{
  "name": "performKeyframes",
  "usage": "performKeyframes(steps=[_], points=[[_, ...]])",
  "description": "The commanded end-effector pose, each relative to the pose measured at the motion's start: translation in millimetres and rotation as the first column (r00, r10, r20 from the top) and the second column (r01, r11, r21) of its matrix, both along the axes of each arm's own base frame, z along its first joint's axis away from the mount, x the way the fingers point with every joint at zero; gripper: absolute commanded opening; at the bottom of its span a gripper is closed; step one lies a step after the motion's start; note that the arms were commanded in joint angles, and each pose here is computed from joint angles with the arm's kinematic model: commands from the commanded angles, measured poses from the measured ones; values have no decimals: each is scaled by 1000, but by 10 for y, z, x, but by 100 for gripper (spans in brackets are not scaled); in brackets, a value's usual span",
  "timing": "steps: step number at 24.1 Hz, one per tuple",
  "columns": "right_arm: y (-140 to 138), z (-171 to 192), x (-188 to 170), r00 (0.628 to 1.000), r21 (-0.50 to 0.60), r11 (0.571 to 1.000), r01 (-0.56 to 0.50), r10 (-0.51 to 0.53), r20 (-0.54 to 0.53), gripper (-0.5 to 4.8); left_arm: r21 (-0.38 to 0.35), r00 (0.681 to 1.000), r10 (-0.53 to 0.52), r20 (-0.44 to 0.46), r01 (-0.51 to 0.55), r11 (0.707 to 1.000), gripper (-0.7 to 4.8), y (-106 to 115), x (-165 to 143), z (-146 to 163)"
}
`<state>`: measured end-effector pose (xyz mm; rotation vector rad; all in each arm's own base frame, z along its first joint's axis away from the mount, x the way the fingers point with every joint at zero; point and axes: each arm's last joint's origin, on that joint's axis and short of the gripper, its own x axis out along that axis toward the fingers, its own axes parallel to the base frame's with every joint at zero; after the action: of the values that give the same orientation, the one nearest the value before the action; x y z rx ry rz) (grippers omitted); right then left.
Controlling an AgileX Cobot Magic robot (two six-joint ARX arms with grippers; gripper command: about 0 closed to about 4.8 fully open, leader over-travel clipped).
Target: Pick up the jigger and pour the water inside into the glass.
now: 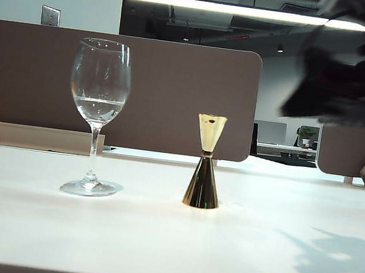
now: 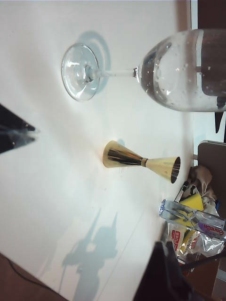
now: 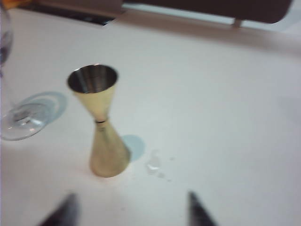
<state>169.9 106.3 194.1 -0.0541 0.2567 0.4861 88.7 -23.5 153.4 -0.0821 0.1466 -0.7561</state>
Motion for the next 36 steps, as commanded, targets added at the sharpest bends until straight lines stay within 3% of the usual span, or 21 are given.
performKeyframes(steps=[1,3,12,18,25,30,36], points=[[-125,64,-142,997,-25,997,79,-78,9,24,1,1000,-3,-1,3,1000,-5,0,-1,0],[-159,72,-176,995,-22,995,99,-98,25,-2,1,1000,-3,-1,3,1000,-5,0,-1,0],[-577,-172,-378,959,28,963,269,-271,87,-1,1,1000,-3,-1,3,1000,-5,0,-1,0],[-768,-294,-489,948,128,943,306,-314,46,-1,1,1000,-3,-1,3,1000,-5,0,-1,0],[-769,-448,-586,983,154,971,182,-182,-15,-1,1,1000,-3,-1,3,1000,-5,0,-1,0],[-786,-541,-654,979,123,974,192,-182,-86,-1,1,1000,-3,-1,3,1000,-5,0,-1,0],[-800,-541,-705,980,122,974,192,-183,-78,-1,1,1000,-3,-1,3,1000,-5,0,-1,0]])
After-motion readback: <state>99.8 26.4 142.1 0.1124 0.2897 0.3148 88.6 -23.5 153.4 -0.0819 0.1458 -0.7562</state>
